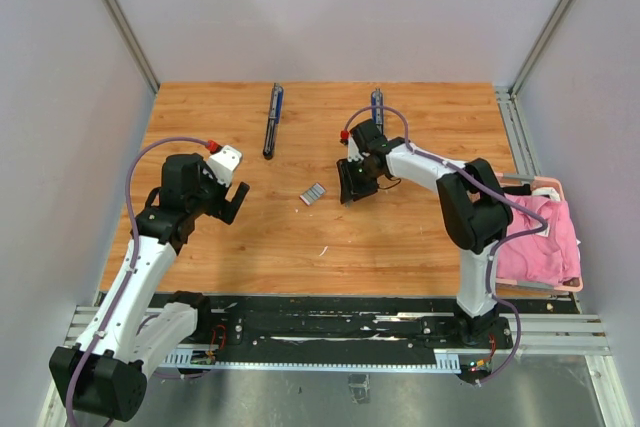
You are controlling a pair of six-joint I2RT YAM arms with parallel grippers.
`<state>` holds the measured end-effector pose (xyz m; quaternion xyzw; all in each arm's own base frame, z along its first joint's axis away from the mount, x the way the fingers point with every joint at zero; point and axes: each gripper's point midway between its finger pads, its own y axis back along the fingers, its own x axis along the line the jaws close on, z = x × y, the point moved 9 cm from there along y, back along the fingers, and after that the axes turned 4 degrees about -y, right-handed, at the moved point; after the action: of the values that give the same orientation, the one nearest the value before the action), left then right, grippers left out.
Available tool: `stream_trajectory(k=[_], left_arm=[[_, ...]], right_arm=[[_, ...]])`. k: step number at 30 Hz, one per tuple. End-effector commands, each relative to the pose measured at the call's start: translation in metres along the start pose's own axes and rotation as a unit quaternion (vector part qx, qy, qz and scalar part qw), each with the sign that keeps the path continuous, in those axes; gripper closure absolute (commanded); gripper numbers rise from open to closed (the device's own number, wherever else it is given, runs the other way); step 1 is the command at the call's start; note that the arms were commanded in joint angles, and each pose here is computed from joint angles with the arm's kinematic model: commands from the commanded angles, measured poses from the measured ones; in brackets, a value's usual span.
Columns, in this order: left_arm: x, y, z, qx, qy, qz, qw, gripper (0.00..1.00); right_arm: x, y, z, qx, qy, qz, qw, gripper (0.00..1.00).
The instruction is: Unload the staples from the stapler
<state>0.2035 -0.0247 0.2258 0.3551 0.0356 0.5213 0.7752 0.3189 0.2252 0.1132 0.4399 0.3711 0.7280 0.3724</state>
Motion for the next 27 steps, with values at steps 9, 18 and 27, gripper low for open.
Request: stream_trajectory(k=[9,18,27], left_arm=[[0.0023,-0.0022,0.0019,-0.009,-0.001,0.007,1.000,0.02],[0.0021,-0.0020,0.0021,-0.010,-0.001,0.006,1.000,0.02],[0.0019,-0.0013,0.0022,-0.012,-0.002,0.006,1.000,0.02]], right_arm=[[-0.0103,-0.0136,-0.0043,0.017,-0.010,-0.020,1.000,0.66],[-0.0111,-0.0070,-0.0056,0.010,0.001,-0.027,1.000,0.70],[-0.0143,-0.0076,-0.0093,0.014,0.012,-0.031,0.999,0.74]])
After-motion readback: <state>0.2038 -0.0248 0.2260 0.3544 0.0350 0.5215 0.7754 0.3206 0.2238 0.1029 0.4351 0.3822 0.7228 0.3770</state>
